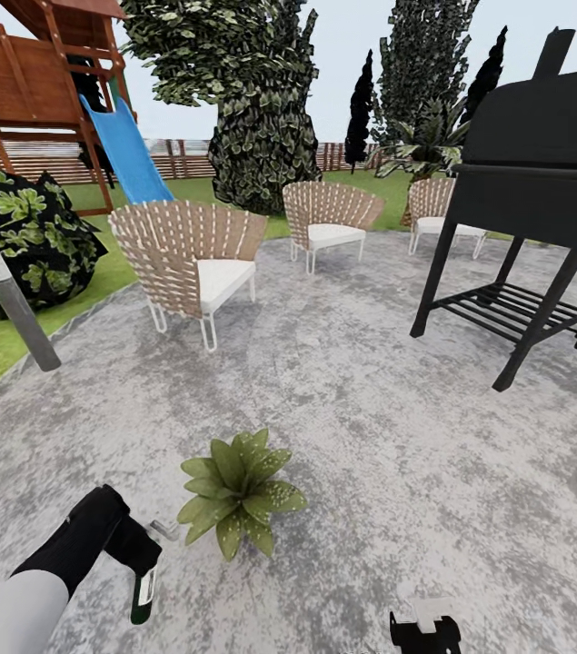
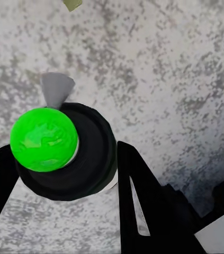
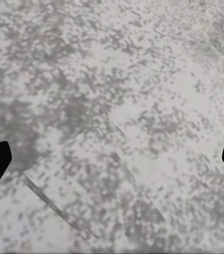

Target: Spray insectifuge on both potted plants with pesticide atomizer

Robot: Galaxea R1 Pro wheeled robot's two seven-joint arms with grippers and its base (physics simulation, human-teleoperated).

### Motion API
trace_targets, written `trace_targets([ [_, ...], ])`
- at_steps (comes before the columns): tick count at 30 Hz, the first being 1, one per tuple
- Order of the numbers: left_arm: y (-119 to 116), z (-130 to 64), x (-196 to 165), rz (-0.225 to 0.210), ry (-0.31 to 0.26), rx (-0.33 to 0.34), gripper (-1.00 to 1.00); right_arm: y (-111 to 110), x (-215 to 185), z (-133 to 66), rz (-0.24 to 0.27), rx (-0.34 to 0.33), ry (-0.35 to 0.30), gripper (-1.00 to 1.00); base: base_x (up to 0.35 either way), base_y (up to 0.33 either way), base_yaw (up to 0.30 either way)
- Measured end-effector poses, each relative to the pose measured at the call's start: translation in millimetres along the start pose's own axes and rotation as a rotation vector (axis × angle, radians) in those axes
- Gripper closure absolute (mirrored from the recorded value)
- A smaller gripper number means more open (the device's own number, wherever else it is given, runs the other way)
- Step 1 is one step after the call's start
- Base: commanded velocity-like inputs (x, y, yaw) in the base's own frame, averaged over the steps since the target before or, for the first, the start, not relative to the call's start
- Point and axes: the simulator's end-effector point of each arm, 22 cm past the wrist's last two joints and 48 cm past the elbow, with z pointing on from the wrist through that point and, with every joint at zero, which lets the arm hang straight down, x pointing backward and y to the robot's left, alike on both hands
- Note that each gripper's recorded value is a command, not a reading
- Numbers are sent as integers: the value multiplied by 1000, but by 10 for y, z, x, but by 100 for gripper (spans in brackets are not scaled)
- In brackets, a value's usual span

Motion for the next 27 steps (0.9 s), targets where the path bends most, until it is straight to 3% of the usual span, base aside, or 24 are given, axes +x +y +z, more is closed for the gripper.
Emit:
trace_targets([
  [4,-12,-19,24,-1,3,17,100,-12,-4,0,1,1,-1,-100,0,35,-290],
  [8,111,-28,150,27,63,-41,100,-8,-12,-1,1,1,-2,-100,0,253,-239],
  [11,124,-28,171,32,76,-51,100,18,-21,-3,2,-2,-4,-100,34,294,-37],
  [21,61,-55,162,34,72,-23,100,-6,-49,-6,3,2,-10,-100,82,54,-187],
  [25,-70,-76,177,37,74,42,100,-9,-64,-8,4,2,-13,-100,0,0,-153],
  [27,-15,-114,237,32,80,48,100,-12,-63,-8,3,2,-13,-100,0,0,-20],
])
